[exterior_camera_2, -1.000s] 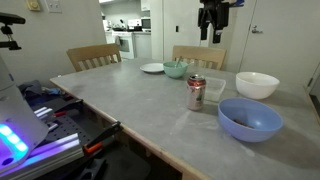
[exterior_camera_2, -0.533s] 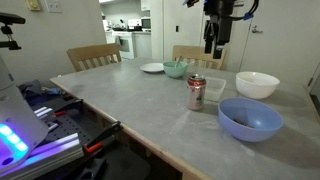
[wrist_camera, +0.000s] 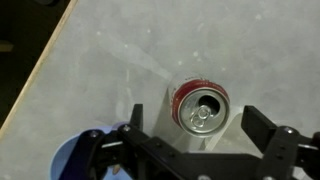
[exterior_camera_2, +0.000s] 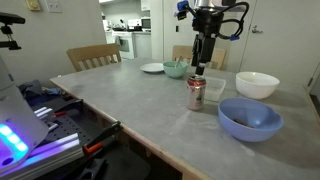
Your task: Move the can to the left side of the table
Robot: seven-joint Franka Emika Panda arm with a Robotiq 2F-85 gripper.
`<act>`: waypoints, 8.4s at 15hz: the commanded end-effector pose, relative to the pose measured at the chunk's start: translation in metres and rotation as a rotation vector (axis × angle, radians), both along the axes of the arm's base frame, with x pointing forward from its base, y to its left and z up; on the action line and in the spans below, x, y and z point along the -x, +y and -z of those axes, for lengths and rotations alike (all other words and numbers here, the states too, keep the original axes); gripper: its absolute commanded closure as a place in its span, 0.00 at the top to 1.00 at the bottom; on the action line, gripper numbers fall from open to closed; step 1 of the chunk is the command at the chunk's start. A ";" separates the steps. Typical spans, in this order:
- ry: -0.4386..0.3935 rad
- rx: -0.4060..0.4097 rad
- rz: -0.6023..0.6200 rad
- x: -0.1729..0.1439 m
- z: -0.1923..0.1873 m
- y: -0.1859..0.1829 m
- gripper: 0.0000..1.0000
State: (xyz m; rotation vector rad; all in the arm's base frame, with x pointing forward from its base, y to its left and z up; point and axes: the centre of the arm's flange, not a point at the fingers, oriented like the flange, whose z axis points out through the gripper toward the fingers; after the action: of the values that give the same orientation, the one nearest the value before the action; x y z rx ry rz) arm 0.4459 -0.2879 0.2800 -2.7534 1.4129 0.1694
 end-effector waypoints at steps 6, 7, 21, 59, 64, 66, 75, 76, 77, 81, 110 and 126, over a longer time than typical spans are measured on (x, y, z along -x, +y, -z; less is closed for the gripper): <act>-0.109 -0.092 -0.085 0.009 0.023 0.009 1.00; -0.111 -0.092 -0.087 0.011 0.025 0.007 1.00; -0.120 -0.034 -0.054 0.018 0.043 -0.006 1.00; -0.118 0.103 -0.175 -0.046 -0.001 0.045 0.42; -0.123 0.167 -0.366 -0.070 -0.021 0.109 0.42; -0.116 0.170 -0.447 -0.079 -0.026 0.141 0.42; 0.099 0.042 -0.783 -0.052 -0.045 0.281 0.42; 0.125 0.031 -0.815 -0.047 -0.045 0.295 0.42; 0.142 0.022 -0.849 -0.040 -0.048 0.312 0.42; 0.150 0.026 -0.883 -0.041 -0.047 0.337 0.67; 0.124 -0.213 -1.546 -0.173 0.023 0.630 0.42; 0.077 -0.181 -1.625 -0.177 0.040 0.687 0.92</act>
State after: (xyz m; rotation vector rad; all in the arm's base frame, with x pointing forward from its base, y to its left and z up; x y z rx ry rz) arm 0.6131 0.3948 0.2430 -2.8475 -1.0151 0.3735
